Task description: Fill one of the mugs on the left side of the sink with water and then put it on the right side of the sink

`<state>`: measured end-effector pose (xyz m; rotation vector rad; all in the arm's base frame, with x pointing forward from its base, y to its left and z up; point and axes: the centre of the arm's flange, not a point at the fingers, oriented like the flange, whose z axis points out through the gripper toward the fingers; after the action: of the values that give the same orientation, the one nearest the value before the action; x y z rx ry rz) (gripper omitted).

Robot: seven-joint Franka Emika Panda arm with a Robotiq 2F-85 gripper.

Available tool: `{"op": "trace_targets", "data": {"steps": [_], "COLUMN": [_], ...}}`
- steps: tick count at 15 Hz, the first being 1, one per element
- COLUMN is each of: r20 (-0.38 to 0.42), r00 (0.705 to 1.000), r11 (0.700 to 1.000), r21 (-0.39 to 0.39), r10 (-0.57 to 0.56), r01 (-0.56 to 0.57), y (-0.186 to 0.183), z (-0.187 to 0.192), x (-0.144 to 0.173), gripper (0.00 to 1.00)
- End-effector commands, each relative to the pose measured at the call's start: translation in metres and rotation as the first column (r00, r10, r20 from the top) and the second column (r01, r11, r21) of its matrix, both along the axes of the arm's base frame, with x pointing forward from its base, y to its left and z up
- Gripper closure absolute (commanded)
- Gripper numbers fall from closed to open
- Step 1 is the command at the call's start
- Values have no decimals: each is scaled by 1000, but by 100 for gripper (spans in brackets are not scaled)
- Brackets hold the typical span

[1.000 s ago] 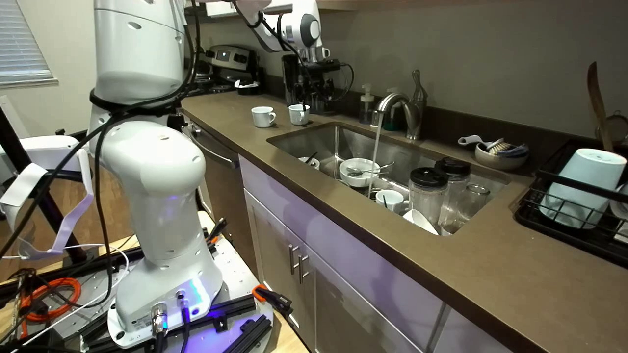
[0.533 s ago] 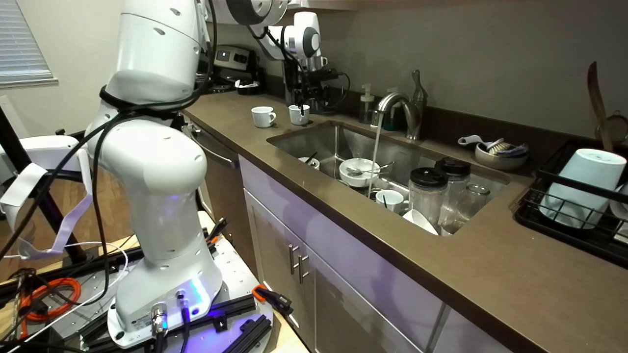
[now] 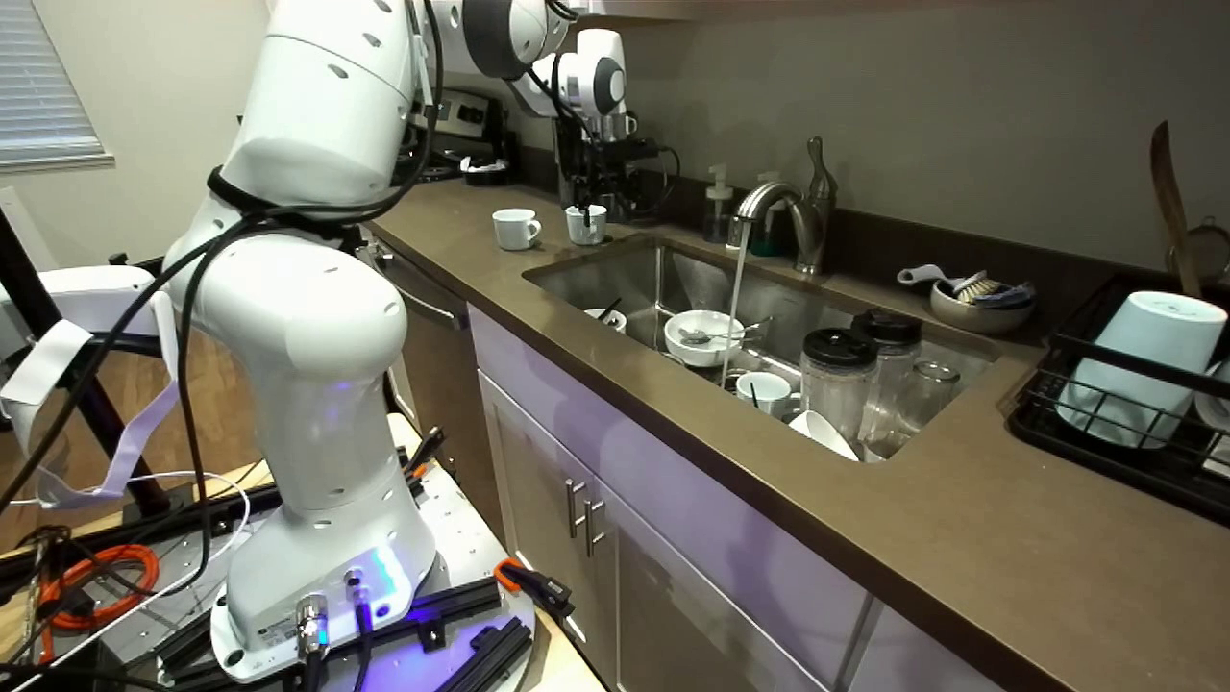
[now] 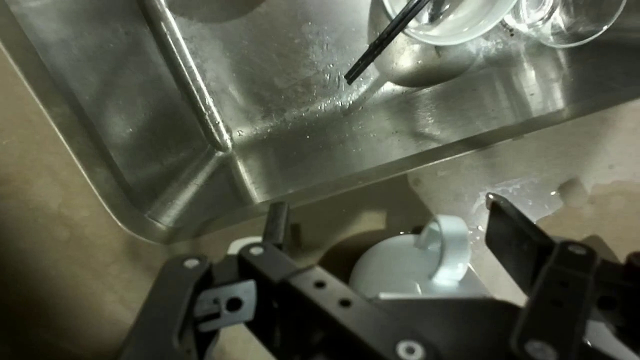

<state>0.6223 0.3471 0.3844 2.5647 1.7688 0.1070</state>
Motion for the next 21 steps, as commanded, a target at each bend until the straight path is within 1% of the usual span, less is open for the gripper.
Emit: {"op": "trace_targets", "data": {"steps": [1, 6, 7, 12, 18, 19, 20, 21], "r20": [-31, -43, -21, -25, -26, -25, -25, -24], "r00": [999, 997, 999, 999, 998, 997, 997, 997], "r11": [999, 998, 1000, 1000, 998, 998, 997, 997], "r21": [14, 18, 9, 7, 20, 18, 19, 20], "r10": [40, 61, 30, 29, 65, 67, 73, 75], "r01": [-39, -61, -30, -29, -65, -67, -72, -74], "y": [5, 11, 5, 5, 24, 27, 29, 31], "z": [4, -1, -3, -6, -17, -19, -20, -21], "x": [13, 13, 7, 8, 0, -2, -3, -5], "gripper": [0, 0, 0, 0, 0, 19, 27, 33]}}
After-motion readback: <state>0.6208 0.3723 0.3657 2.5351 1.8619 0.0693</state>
